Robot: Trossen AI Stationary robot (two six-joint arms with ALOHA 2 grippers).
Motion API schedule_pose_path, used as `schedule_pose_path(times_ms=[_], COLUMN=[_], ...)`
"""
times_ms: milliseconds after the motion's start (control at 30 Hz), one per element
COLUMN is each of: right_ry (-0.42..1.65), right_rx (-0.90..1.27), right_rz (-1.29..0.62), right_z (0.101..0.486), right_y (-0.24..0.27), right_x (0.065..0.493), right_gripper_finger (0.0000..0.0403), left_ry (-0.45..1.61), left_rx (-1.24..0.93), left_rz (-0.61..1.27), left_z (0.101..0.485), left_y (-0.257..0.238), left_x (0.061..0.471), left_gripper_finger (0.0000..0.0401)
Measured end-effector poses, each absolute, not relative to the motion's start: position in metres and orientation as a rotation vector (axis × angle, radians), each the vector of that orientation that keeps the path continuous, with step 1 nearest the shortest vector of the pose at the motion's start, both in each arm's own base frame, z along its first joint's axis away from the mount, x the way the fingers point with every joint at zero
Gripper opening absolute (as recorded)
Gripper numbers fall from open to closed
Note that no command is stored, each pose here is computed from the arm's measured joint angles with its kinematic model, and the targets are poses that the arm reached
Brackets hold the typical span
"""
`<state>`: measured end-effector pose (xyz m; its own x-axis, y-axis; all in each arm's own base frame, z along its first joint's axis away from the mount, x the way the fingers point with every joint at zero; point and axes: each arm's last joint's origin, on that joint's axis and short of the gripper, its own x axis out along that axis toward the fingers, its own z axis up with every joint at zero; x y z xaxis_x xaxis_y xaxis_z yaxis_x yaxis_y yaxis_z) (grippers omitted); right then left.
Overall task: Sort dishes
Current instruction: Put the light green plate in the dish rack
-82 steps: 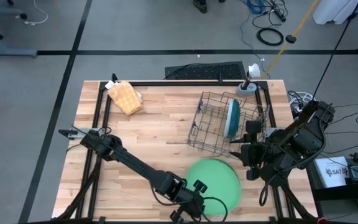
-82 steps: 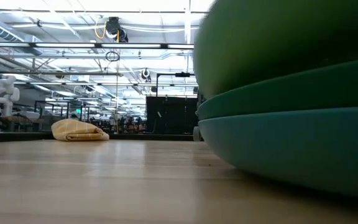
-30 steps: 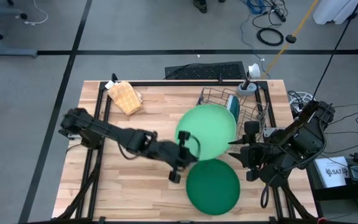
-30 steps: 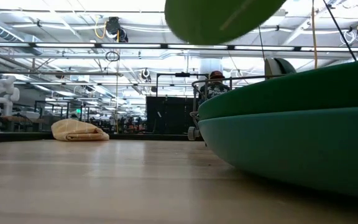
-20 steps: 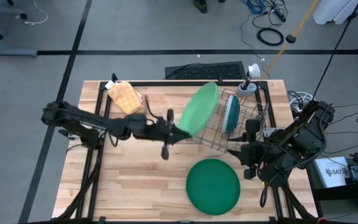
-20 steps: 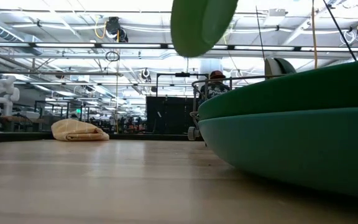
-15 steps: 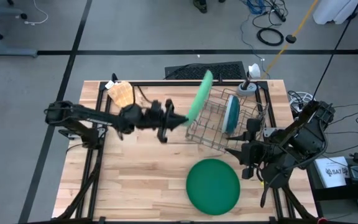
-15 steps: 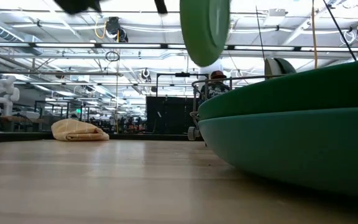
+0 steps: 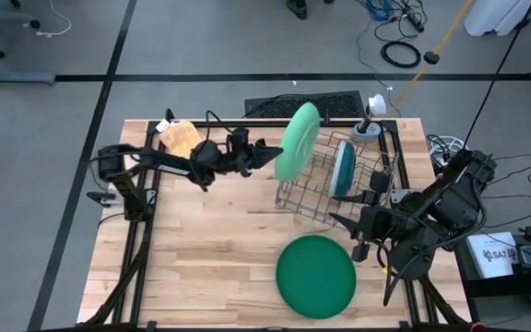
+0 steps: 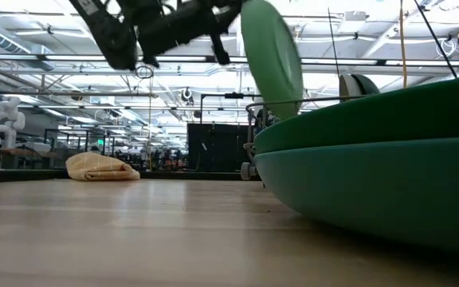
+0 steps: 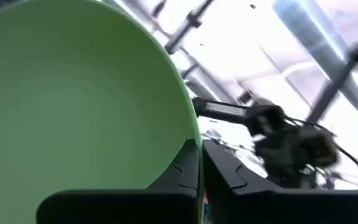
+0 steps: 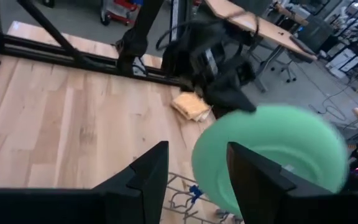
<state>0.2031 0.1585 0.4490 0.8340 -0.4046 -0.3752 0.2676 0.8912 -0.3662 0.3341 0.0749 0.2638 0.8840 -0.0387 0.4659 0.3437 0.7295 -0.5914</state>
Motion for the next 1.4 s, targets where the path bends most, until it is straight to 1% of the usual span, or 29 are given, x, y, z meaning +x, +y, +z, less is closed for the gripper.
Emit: schedule_pose_path(times_ms=[100,200,333,433,600,767,1167,1267,1400], right_ry=[0.464,0.464,0.466,0.469,0.477,0.482,0.482,0.483,0.482], right_rx=[-0.32,-0.328,-0.343,-0.352,-0.386,-0.413,-0.427,-0.43,-0.43], right_rz=[-0.362,-0.36,-0.354,-0.349,-0.339,-0.331,-0.327,-0.325,-0.326], right_z=[0.448,0.448,0.448,0.448,0.448,0.448,0.448,0.448,0.448], right_y=[0.159,0.159,0.16,0.16,0.16,0.161,0.161,0.161,0.161], right_x=[0.204,0.205,0.205,0.205,0.205,0.206,0.206,0.206,0.206], right_gripper_finger=[0.0155,0.0155,0.0155,0.0155,0.0155,0.0155,0.0155,0.0155,0.0155], left_ry=[-0.452,-0.482,-0.485,-0.494,-0.423,-0.399,-0.324,-0.33,-0.388], left_rx=[-0.78,-0.799,-0.825,-0.835,-0.849,-0.853,-0.865,-0.878,-0.878], left_rz=[-0.211,-0.219,-0.165,-0.154,-0.078,-0.031,0.009,0.006,-0.021], left_z=[0.254,0.255,0.251,0.256,0.248,0.246,0.238,0.239,0.244], left_y=[0.077,0.077,0.076,0.073,0.072,0.073,0.074,0.074,0.074], left_x=[0.34,0.346,0.356,0.362,0.373,0.375,0.378,0.377,0.376], left_gripper_finger=[0.0009,0.0009,0.0009,0.0009,0.0009,0.0009,0.0009,0.0009,0.0009])
